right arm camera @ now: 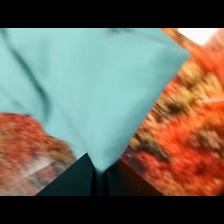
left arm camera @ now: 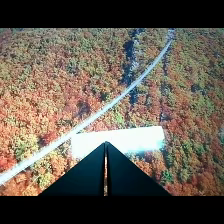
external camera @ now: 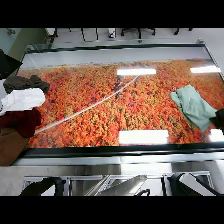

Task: Fold the shirts.

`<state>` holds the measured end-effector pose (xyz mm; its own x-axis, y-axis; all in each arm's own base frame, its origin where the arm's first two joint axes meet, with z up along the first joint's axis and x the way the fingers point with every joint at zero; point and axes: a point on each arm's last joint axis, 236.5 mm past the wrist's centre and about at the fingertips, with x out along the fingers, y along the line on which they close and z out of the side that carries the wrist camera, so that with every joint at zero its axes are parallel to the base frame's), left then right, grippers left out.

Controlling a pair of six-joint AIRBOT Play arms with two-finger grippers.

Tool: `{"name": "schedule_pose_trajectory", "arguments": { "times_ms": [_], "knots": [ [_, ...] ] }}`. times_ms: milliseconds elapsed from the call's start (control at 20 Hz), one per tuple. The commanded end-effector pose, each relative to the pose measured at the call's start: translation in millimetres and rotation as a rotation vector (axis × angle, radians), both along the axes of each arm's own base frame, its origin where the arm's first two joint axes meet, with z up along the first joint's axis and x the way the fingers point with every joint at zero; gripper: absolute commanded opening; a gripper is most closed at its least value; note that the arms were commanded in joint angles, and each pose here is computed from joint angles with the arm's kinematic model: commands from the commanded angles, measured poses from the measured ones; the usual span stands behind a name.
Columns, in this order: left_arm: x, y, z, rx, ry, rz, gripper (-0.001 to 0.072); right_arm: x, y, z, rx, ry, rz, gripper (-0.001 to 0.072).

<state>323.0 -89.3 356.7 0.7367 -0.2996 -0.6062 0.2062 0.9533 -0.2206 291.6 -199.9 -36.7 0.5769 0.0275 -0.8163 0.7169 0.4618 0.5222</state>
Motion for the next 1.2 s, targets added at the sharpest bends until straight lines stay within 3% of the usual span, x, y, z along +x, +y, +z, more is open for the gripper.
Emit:
{"name": "schedule_pose_trajectory", "arguments": {
  "times_ms": [0,400,450,550,600,850,900,1000,1150],
  "knots": [
    [0,-1,0,-0.003,0.002,-0.001,0.0015,-43,24,-52,0.071,0.075,-0.08,0.0016],
    [-1,-1,-2,0.0,0.01,-0.003,0.0015,-47,28,-30,0.037,0.053,-0.091,0.0018],
    [-1,-1,-2,0.0,0.01,-0.003,0.0015,-46,29,-25,0.031,0.044,-0.085,0.0045],
    [-1,-1,-2,0.0,0.01,-0.003,0.0015,-44,27,-10,0.0,0.022,-0.071,0.0437],
    [-1,-1,-2,0.0,0.01,-0.002,0.0015,-43,22,3,-0.036,0.022,-0.046,0.0538],
    [6,-1,-10,0.004,0.037,-0.003,0.0015,-32,-12,125,-0.224,-0.033,-0.039,0.0533],
    [10,-2,-16,0.007,0.056,-0.003,0.0015,-14,-3,156,-0.221,-0.131,-0.024,0.0468],
    [20,-6,-28,0.005,0.093,-0.013,0.0015,26,43,218,-0.21,-0.357,0.114,0.0124],
    [25,-30,-46,-0.045,0.157,-0.098,0.0015,53,129,237,-0.169,-0.435,0.362,0.0019]
  ]
}}
